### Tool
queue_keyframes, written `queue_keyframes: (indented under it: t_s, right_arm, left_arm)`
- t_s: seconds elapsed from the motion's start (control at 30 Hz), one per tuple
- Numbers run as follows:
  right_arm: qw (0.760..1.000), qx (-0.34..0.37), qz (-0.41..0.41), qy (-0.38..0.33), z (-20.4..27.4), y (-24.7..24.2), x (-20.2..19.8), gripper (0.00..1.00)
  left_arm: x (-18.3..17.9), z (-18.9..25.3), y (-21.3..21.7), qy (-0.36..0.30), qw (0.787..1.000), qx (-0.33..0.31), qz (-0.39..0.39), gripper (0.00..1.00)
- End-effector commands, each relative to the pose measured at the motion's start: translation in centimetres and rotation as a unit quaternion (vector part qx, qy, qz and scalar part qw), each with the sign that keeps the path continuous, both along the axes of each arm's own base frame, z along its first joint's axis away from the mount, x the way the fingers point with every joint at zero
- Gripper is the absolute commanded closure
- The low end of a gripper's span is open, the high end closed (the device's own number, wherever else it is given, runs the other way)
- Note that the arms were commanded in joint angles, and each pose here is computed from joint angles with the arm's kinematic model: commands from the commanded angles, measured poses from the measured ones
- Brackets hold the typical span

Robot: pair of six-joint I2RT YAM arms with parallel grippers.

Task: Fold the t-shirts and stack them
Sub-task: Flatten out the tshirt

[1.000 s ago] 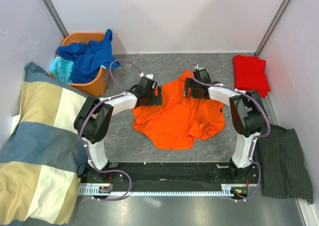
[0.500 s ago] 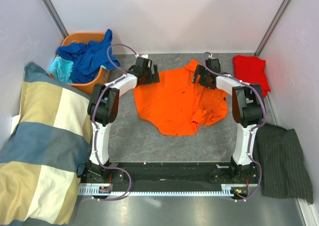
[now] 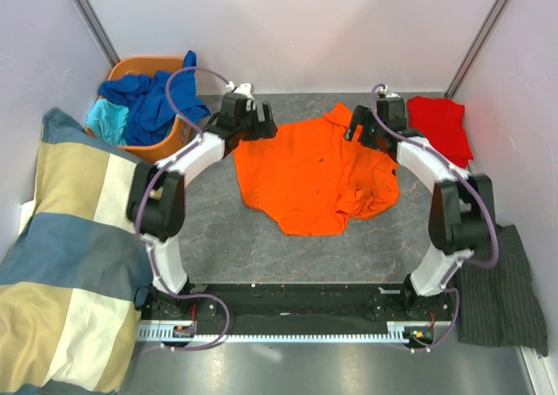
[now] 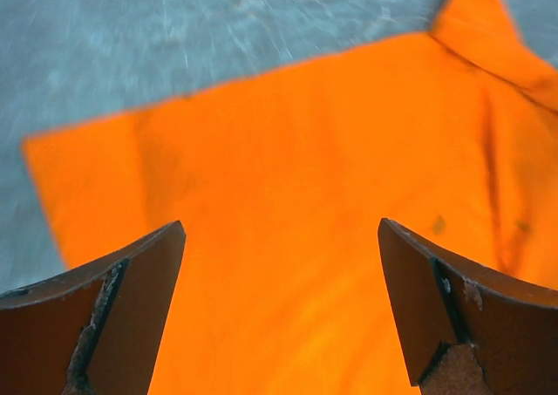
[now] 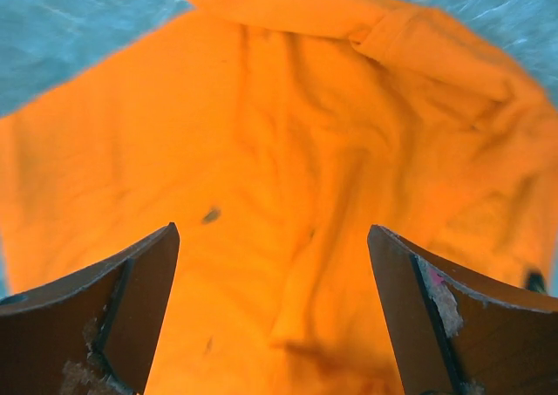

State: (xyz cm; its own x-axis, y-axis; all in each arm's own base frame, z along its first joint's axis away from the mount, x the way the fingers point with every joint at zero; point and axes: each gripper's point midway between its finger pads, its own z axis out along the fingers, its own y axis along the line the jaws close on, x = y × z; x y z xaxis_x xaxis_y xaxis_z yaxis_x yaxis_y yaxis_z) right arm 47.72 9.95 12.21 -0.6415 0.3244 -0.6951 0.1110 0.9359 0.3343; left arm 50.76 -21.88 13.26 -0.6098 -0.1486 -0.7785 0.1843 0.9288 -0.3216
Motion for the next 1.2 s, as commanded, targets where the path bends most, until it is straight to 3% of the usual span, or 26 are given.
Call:
queue_keyframes:
  t_s: [0.0,0.07,0.2,0.47,0.57,0.6,0.7,0.93,1.17]
  right_arm:
    - [1.000,-0.001,0.014,0.010,1.3,0.0,-5.0,0.02]
    - [0.999,-0.007,0.011,0.029,0.1,-0.3,-7.7,0.02]
    - [0.999,-0.019,-0.003,0.049,-1.2,-1.1,-11.1,0.05]
    - [0.997,-0.023,0.004,0.075,-4.3,-1.2,-12.4,0.22]
    - [0.996,-0.021,0.010,0.088,-5.3,-0.9,-12.4,0.44]
    - [0.995,-0.018,0.012,0.093,-5.7,-0.8,-12.4,0.70]
    - [0.994,0.008,0.035,0.099,-5.6,0.4,-12.9,1.00]
    - [0.998,0.016,0.051,0.040,0.1,0.6,-13.2,1.00]
    - [0.987,0.054,0.148,-0.031,7.8,4.0,-14.1,1.00]
  left_arm:
    - [-5.9,2.2,-0.8,-0.015,0.998,-0.059,-0.013,0.00]
    - [-9.1,-1.2,-0.3,0.023,0.999,-0.046,-0.013,0.00]
    - [-13.5,-3.8,-0.7,0.054,0.997,-0.048,-0.022,0.00]
    - [-16.3,-5.6,-0.8,0.081,0.995,-0.047,-0.031,0.00]
    - [-16.2,-5.3,-0.6,0.077,0.996,-0.046,-0.026,0.00]
    - [-16.2,-5.2,-0.6,0.075,0.996,-0.046,-0.025,0.00]
    - [-16.3,-5.3,-0.5,0.077,0.996,-0.045,-0.024,0.00]
    - [-16.7,-6.0,-0.5,0.088,0.995,-0.048,-0.024,0.00]
    - [-16.7,-5.8,-0.6,0.089,0.995,-0.048,-0.026,0.00]
